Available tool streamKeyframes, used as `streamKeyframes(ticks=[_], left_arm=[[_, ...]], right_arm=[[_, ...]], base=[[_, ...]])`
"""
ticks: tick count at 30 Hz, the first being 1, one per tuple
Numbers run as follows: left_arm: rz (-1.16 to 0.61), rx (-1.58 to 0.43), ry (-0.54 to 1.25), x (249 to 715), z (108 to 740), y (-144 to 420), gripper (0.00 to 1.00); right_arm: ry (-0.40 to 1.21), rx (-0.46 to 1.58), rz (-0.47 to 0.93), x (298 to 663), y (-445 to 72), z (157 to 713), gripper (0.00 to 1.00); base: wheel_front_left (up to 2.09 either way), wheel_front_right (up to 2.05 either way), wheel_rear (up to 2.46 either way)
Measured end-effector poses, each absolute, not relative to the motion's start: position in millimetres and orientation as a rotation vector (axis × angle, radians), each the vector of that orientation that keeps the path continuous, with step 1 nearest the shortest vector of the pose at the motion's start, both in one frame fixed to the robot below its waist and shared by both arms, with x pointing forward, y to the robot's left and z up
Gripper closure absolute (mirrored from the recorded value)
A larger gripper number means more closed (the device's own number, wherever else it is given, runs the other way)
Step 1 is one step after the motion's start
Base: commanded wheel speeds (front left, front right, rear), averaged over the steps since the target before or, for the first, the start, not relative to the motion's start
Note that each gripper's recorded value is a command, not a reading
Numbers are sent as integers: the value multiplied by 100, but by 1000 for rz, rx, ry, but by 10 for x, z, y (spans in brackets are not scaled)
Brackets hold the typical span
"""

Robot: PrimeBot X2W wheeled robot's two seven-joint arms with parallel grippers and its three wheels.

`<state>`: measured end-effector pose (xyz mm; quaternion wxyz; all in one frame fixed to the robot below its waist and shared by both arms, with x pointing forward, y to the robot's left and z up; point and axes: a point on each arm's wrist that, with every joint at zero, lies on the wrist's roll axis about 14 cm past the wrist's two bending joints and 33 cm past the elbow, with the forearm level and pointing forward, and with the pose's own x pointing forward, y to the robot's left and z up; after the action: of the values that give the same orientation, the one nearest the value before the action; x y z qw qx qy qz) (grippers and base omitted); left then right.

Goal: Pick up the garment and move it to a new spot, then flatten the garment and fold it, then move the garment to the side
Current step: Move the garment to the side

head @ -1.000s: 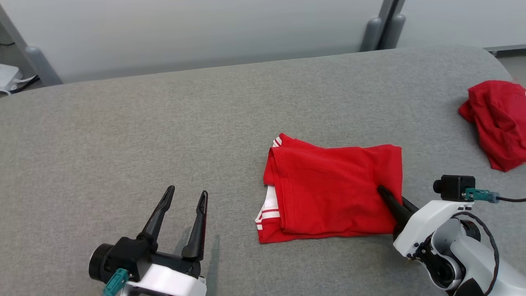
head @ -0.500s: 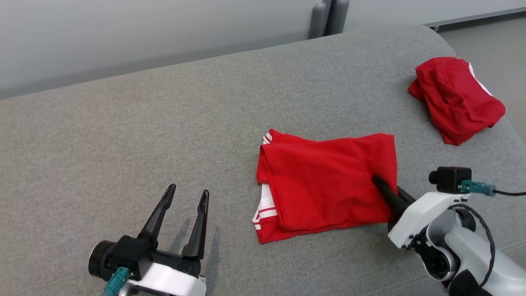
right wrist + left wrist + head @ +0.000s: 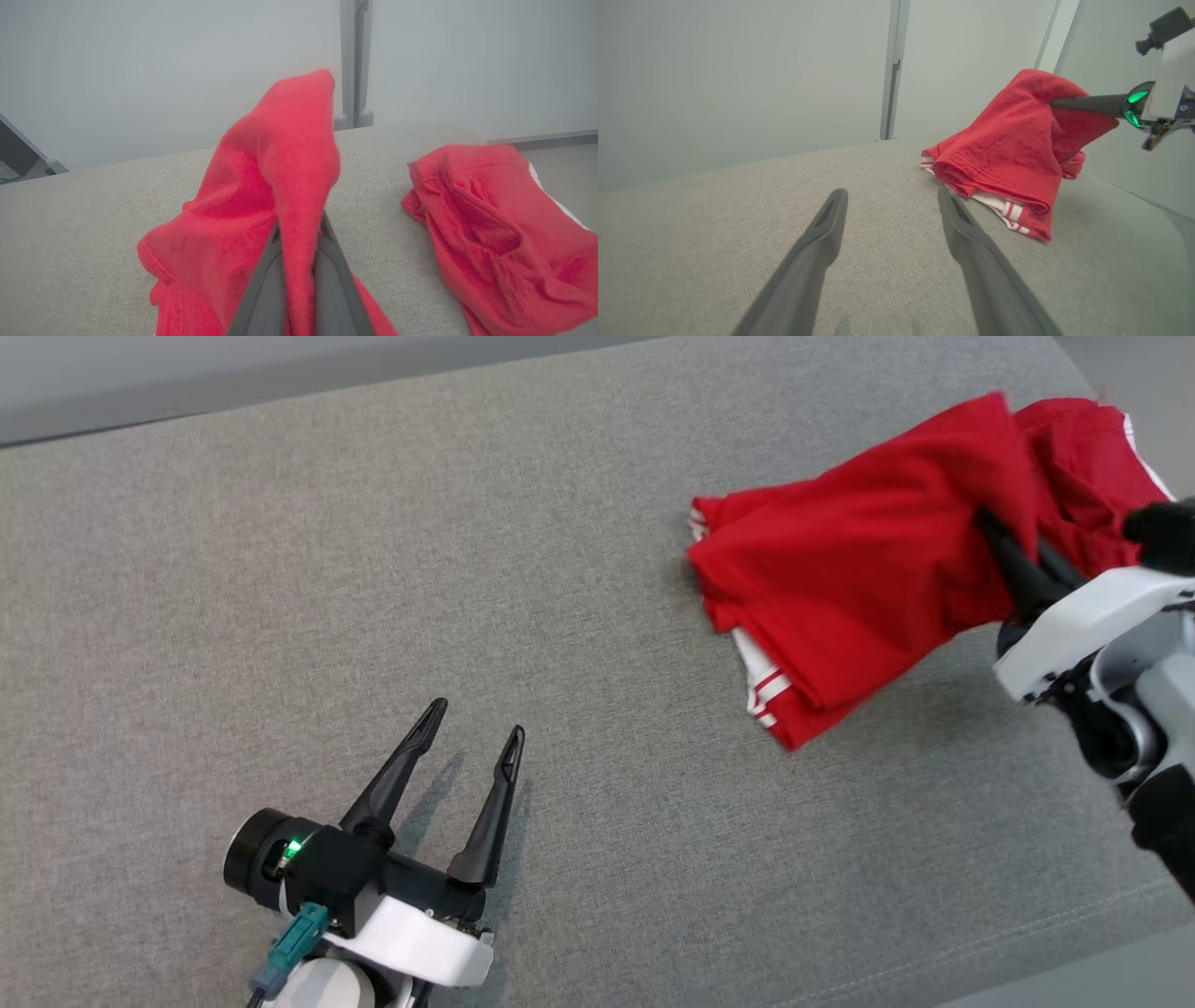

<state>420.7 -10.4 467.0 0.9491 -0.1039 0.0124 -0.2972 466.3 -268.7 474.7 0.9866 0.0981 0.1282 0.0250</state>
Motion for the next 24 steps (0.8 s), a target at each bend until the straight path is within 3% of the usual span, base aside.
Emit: streamKeyframes(ticks=[11,24], left_arm=[[-598,-213,14,4462,4632,5,0],[-571,-192,13,4610,4606,140,0]], right_arm=[[239,10,-9,5196,-3252,4889,100],[295,-105,-147,5189,-3991,4899,100]], base=[[0,0,0],[0,0,0]])
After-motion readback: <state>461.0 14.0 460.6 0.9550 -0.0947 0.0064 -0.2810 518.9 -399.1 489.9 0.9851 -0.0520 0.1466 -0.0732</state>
